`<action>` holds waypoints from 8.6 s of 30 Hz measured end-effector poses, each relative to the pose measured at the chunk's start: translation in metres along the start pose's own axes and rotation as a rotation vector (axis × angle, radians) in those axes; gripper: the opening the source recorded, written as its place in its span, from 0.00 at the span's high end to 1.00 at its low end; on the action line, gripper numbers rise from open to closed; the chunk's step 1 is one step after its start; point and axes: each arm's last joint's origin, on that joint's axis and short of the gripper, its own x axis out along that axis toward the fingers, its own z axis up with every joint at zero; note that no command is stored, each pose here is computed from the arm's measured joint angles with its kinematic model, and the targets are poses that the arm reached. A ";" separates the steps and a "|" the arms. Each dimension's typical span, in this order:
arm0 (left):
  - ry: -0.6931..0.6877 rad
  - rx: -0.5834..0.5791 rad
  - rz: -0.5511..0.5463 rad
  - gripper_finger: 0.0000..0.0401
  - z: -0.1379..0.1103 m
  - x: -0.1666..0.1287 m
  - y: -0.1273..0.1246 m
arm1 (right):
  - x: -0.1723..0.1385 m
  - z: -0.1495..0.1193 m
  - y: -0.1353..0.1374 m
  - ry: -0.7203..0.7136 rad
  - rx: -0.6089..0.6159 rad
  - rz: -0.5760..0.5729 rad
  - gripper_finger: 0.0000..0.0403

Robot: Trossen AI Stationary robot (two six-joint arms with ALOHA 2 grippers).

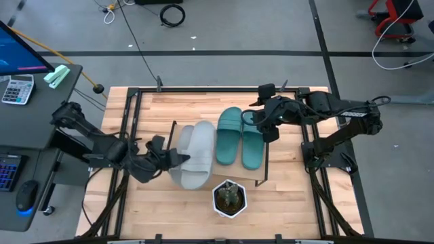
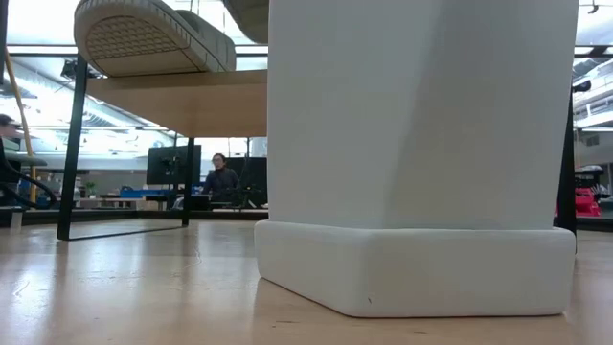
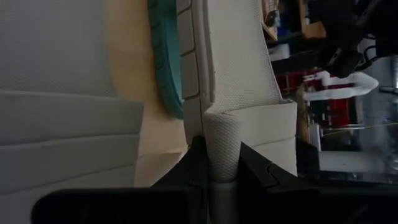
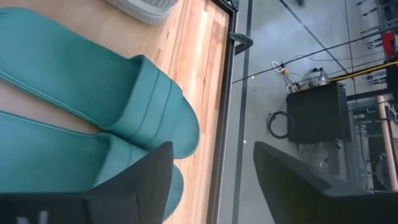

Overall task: Pick and place slides into the shelf
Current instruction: Put the gray slide on the shelf

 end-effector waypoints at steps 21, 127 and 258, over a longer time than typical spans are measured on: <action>0.001 0.248 0.400 0.89 -0.026 0.030 -0.035 | 0.000 0.001 0.002 -0.024 0.032 0.051 0.47; -0.048 0.188 0.568 0.89 -0.071 0.054 -0.039 | 0.000 0.001 0.004 -0.053 0.027 0.136 0.55; -0.038 0.548 -0.086 0.51 0.020 -0.020 -0.132 | 0.172 0.040 -0.065 -0.386 0.471 0.903 0.55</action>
